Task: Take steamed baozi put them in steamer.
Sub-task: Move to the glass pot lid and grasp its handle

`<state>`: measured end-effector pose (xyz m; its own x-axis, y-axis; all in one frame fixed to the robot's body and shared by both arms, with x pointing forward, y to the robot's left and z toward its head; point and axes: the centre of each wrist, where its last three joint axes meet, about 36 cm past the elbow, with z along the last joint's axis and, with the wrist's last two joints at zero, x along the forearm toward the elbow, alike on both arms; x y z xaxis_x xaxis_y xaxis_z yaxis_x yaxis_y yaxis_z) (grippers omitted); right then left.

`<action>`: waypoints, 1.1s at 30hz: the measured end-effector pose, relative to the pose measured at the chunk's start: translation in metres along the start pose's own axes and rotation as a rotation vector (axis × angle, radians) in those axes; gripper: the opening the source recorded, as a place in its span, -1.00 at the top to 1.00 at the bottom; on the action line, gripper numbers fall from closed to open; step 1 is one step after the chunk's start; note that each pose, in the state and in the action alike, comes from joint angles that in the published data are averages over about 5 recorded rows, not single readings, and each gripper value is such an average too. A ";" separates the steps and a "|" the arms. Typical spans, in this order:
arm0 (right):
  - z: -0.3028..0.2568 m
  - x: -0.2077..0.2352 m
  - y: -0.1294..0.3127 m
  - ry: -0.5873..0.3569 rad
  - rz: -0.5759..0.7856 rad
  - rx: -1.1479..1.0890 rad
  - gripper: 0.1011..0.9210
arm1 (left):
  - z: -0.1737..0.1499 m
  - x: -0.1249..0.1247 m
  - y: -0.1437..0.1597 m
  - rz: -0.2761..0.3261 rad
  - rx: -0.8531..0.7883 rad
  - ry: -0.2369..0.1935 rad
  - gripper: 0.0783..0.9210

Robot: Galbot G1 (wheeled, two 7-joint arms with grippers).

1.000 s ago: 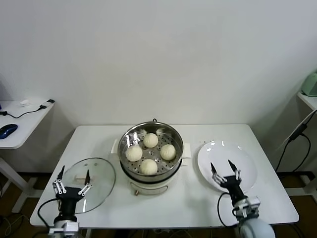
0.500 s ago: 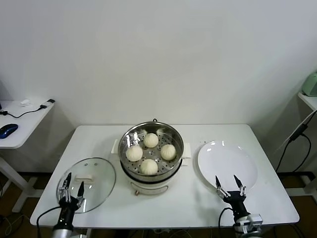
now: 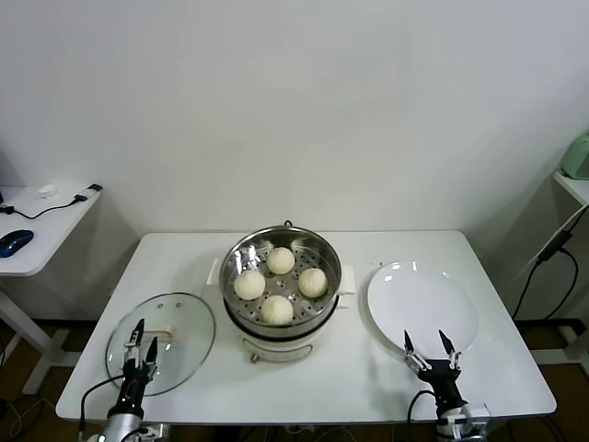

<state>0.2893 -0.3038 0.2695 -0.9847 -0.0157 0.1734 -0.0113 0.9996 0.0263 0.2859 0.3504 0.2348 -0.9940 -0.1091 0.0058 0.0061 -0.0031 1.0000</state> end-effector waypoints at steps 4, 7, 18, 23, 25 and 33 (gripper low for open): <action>0.000 0.000 0.000 -0.001 0.003 -0.002 -0.76 | 0.002 -0.010 -0.003 0.007 -0.022 0.006 -0.77; 0.001 0.001 0.001 0.001 0.006 -0.004 -0.76 | 0.001 -0.018 -0.004 0.006 -0.034 0.010 -0.77; 0.006 0.005 0.003 0.007 0.006 -0.008 -0.76 | 0.006 -0.028 -0.011 0.027 -0.072 0.009 -0.32; 0.005 0.005 0.003 0.006 0.001 -0.006 -0.76 | 0.010 -0.030 -0.017 0.031 -0.086 0.002 0.03; 0.004 0.004 0.004 0.005 0.000 -0.006 -0.76 | 0.012 -0.030 -0.019 0.033 -0.089 0.002 0.15; 0.000 0.005 0.006 0.003 -0.006 -0.004 -0.76 | 0.015 -0.028 -0.024 0.039 -0.091 0.000 0.70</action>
<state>0.2843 -0.2977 0.2701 -0.9842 -0.0220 0.1759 -0.0167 0.9994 0.0318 0.3120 0.3686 0.2106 -0.9929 -0.1105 0.0444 0.0544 -0.0892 0.9945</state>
